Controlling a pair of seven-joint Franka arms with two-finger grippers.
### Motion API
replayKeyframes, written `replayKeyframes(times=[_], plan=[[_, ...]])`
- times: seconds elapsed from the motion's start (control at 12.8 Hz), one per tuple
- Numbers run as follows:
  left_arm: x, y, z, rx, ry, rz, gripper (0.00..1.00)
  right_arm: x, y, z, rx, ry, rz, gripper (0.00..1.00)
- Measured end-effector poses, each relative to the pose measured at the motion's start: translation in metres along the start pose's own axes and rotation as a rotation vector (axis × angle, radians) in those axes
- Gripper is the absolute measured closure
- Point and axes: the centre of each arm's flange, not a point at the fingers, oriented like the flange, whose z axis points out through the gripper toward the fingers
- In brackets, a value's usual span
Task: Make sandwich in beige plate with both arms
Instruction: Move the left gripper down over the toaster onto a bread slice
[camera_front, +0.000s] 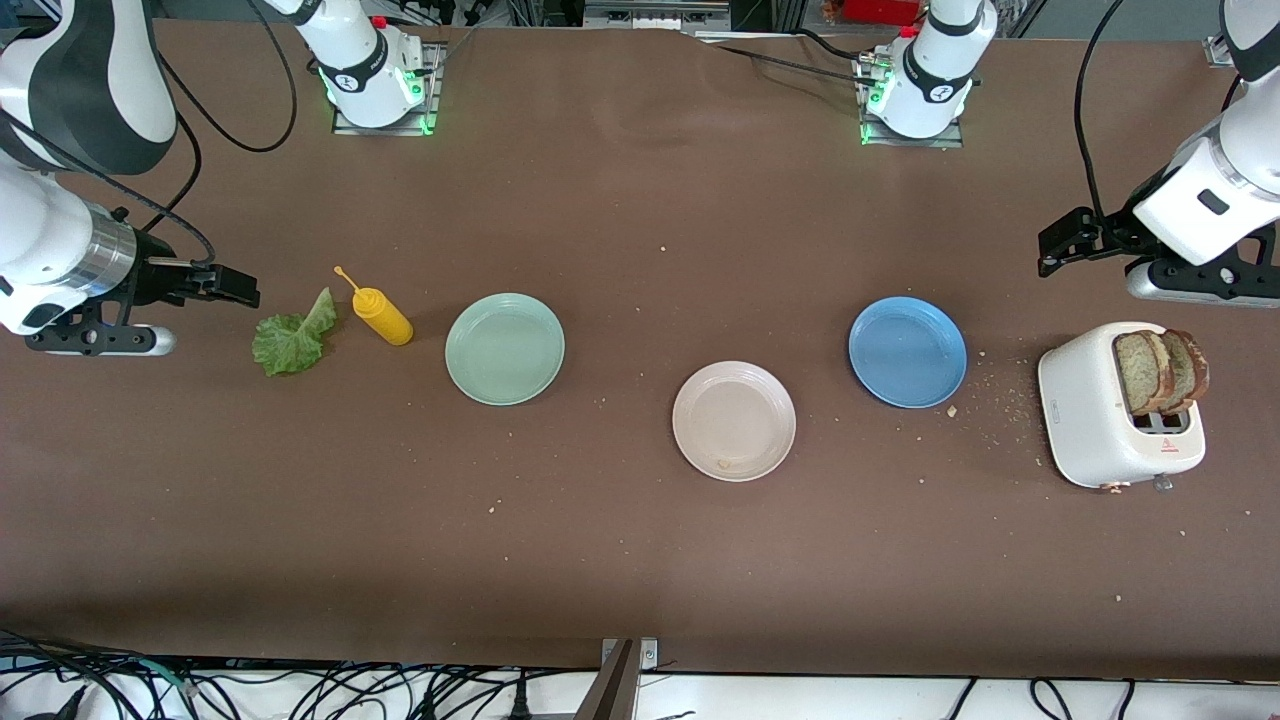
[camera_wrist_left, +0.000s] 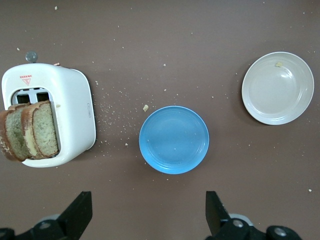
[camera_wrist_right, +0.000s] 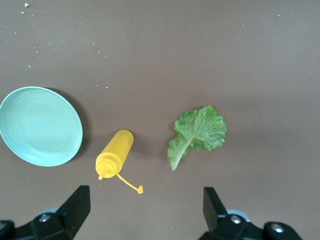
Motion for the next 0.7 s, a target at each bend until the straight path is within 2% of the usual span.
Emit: replayKeyframes(times=[0.55, 0.7], plan=[[0.011, -0.044, 0.027, -0.011, -0.045, -0.065, 0.0, 0.0, 0.0, 0.0, 0.0, 0.0, 0.0, 0.0], [0.022, -0.057, 0.03, 0.004, 0.007, -0.08, 0.0, 0.0, 0.0, 0.0, 0.0, -0.001, 0.0, 0.0]])
